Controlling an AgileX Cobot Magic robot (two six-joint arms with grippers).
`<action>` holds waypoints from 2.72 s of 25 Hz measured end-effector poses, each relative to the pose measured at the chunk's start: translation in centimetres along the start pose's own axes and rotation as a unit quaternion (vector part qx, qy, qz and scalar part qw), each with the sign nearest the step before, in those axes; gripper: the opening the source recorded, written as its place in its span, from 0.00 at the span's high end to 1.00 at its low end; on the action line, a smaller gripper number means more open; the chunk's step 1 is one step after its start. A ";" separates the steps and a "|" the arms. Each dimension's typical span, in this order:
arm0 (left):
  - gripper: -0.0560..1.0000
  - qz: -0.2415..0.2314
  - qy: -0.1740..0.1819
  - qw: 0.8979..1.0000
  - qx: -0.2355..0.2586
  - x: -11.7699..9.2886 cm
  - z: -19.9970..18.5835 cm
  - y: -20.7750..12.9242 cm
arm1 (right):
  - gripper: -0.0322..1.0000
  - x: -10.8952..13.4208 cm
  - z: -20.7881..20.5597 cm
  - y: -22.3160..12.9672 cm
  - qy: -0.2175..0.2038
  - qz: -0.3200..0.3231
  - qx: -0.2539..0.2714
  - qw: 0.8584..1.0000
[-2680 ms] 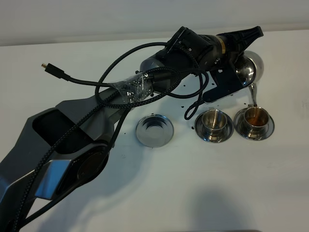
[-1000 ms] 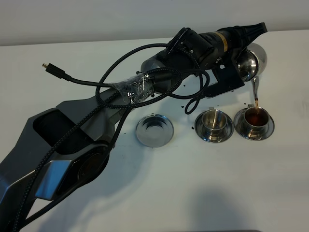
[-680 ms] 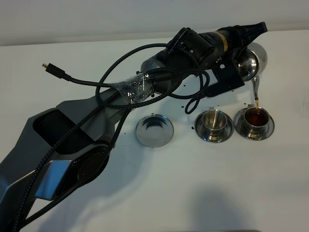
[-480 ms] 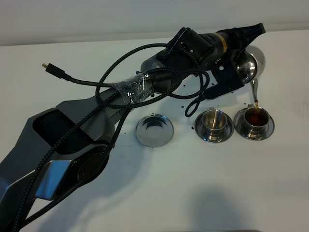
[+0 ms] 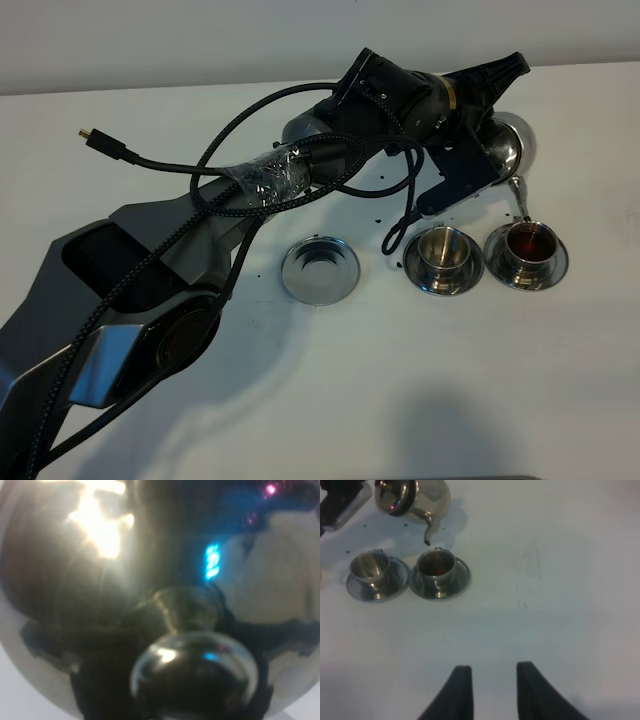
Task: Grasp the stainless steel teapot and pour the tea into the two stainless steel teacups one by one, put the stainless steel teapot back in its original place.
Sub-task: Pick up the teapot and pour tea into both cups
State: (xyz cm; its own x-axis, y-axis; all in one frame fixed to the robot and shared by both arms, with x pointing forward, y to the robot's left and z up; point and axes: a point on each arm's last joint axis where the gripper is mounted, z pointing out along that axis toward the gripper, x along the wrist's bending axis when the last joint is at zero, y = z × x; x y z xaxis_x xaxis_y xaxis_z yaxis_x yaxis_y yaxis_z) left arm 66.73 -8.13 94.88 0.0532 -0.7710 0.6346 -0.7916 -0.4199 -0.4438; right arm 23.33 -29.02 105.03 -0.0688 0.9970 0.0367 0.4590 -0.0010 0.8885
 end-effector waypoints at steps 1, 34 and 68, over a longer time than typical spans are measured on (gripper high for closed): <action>0.74 -0.009 -0.002 1.000 0.000 -0.1 0.0 -0.1 | 0.76 0.0 0.0 0.0 0.000 0.000 0.000 1.000; 0.74 -0.423 -0.164 0.891 -0.004 -0.4 -6.6 -3.1 | 0.76 0.0 0.0 0.0 0.000 0.000 0.000 1.000; 0.74 -0.457 -0.276 0.845 0.004 -2.7 -10.6 -6.0 | 0.76 0.0 0.0 0.0 0.000 0.000 0.000 1.000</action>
State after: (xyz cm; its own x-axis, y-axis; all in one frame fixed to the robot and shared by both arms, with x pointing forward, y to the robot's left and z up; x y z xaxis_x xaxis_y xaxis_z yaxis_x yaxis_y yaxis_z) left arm 64.87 1.56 102.48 0.9185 -0.2274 0.3236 -0.2616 -0.9629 0.0658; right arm 23.33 -29.02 105.03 -0.0689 0.9970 0.0366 0.4590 -0.0009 0.8885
